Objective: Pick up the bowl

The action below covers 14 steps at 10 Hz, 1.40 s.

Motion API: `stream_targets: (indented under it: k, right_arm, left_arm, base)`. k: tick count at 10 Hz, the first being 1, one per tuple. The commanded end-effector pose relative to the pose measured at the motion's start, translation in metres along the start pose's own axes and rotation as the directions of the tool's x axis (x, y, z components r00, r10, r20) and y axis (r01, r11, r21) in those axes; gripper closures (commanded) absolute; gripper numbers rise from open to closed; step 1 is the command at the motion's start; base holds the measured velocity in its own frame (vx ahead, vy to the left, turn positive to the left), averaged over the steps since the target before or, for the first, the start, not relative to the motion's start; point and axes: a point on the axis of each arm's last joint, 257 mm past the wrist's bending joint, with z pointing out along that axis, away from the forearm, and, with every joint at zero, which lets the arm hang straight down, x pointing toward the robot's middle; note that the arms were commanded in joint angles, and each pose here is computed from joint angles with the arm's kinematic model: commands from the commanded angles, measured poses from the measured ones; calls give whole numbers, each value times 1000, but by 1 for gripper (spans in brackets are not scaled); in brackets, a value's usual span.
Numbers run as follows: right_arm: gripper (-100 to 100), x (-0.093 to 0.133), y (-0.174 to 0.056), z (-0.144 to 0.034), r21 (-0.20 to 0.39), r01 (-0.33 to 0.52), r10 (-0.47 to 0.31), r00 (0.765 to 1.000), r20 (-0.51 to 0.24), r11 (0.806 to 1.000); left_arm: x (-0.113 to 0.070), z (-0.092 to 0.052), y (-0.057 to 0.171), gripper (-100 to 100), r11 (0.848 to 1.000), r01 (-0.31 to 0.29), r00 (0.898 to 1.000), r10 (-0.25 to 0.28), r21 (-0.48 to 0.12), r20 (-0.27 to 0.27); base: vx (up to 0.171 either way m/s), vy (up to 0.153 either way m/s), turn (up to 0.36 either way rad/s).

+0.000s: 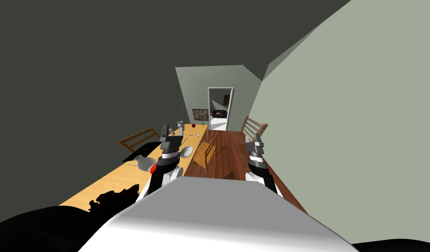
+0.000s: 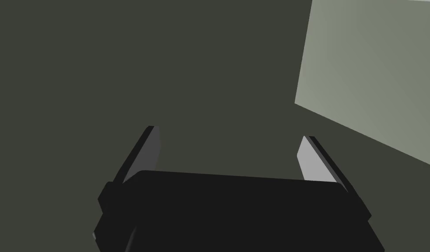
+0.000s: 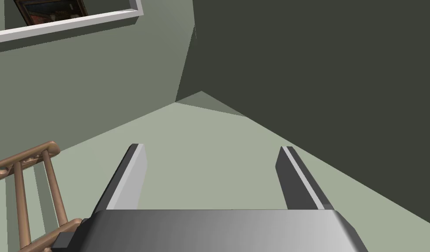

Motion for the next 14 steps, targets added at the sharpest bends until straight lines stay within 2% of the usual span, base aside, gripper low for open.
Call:
stream_targets:
  k: [1,3,5,7,9,10,11,12,13,14]
  right_arm:
    - [0,0,0,0,0,0,0,1000,0,1000]
    - [0,0,0,0,0,0,0,1000,0,1000]
    - [0,0,0,0,0,0,0,1000,0,1000]
    - [0,0,0,0,0,0,0,1000,0,1000]
    - [0,0,0,0,0,0,0,1000,0,1000]
    - [0,0,0,0,0,0,0,1000,0,1000]
    - [0,0,0,0,0,0,0,1000,0,1000]
    - [0,0,0,0,0,0,0,1000,0,1000]
    - [0,0,0,0,0,0,0,1000,0,1000]
    - [0,0,0,0,0,0,0,1000,0,1000]
  left_arm:
    - [2,-2,23,-100,998,-16,999,14,-61,-30]
    - [2,-5,47,-100,992,-33,998,26,-124,-51]
    - [1,-10,77,-100,978,-55,997,42,-202,-72]
    - [-3,-17,111,-100,953,-83,994,58,-290,-92]
    - [-10,-26,144,-100,923,-112,991,75,-369,-111]
    - [-11,-28,149,-100,916,-113,991,76,-385,-111]
    - [-15,-34,165,-100,897,-127,989,84,-424,-119]
    - [-15,-35,168,-100,892,-128,989,84,-434,-118]
    - [-21,-42,187,-100,864,-142,988,92,-483,-125]
    - [-21,-42,187,-100,864,-142,988,92,-483,-125]
  base:
    - [-32,-43,67]
    - [-46,-68,61]
    - [-45,-58,50]
    - [-42,-64,67]
    - [-48,-67,63]
    - [-27,-42,31]
    - [-23,-28,44]
    - [-18,-21,24]
    - [-17,-24,47]
    - [-16,-24,25]
